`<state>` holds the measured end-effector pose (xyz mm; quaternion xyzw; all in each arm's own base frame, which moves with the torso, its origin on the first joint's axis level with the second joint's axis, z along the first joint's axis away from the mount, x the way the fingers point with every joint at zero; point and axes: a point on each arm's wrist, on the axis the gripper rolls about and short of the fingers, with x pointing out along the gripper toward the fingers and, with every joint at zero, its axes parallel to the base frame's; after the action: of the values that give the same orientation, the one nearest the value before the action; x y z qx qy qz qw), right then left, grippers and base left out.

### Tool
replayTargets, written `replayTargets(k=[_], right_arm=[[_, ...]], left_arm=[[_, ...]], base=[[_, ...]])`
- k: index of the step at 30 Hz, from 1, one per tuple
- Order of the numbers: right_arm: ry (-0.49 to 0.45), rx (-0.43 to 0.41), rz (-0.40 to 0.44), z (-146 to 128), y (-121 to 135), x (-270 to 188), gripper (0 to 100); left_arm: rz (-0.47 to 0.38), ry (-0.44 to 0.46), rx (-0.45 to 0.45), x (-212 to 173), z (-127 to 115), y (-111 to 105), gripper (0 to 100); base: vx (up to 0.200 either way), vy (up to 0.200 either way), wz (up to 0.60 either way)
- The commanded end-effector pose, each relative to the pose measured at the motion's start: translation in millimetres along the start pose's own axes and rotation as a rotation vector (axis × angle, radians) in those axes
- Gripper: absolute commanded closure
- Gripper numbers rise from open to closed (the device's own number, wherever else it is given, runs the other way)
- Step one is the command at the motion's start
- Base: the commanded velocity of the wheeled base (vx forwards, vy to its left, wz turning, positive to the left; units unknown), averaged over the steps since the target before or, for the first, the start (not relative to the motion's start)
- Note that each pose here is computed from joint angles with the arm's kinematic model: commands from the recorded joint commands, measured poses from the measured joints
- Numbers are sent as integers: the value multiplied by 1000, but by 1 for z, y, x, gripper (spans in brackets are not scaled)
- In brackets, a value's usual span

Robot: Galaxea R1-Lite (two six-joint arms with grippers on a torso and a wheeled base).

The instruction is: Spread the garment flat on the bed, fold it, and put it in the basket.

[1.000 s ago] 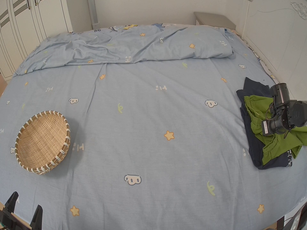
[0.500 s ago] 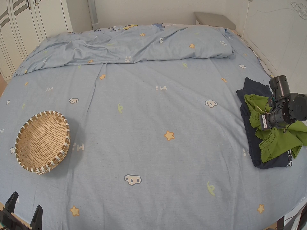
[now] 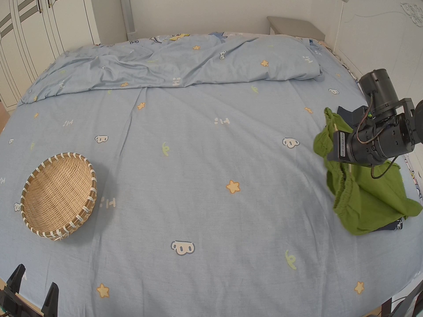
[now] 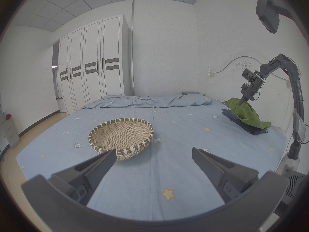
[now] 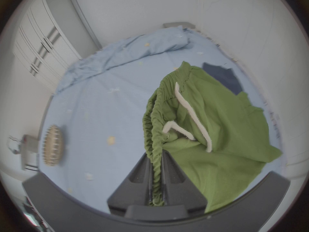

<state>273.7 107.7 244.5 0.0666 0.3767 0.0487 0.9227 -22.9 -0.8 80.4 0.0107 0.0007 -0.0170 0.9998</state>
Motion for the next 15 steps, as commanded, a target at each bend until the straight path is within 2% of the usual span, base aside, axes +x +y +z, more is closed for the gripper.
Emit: replayTargets(k=[1, 5, 6, 8, 10, 13, 15], right_arm=[[8, 6, 228, -4, 45, -29, 100], [37, -34, 319, -17, 74, -38, 100], [37, -34, 319, -17, 74, -38, 100], [57, -100, 398, -29, 102, -44, 100], [77, -143, 429, -39, 121, -41, 100], [71, -182, 511, -44, 144, -54, 100], [76, -195, 535, -46, 162, -51, 100]], left_arm=[[0, 0, 0, 0, -5, 0, 0], [0, 0, 0, 0, -5, 0, 0], [0, 0, 0, 0, -5, 0, 0], [0, 0, 0, 0, -5, 0, 0], [0, 0, 0, 0, -5, 0, 0], [0, 0, 2, 0, -5, 0, 0], [-1, 0, 2, 0, -5, 0, 0]], base=[[0, 0, 0], [0, 0, 0], [0, 0, 0], [0, 0, 0], [0, 0, 0], [0, 0, 0], [0, 0, 0]])
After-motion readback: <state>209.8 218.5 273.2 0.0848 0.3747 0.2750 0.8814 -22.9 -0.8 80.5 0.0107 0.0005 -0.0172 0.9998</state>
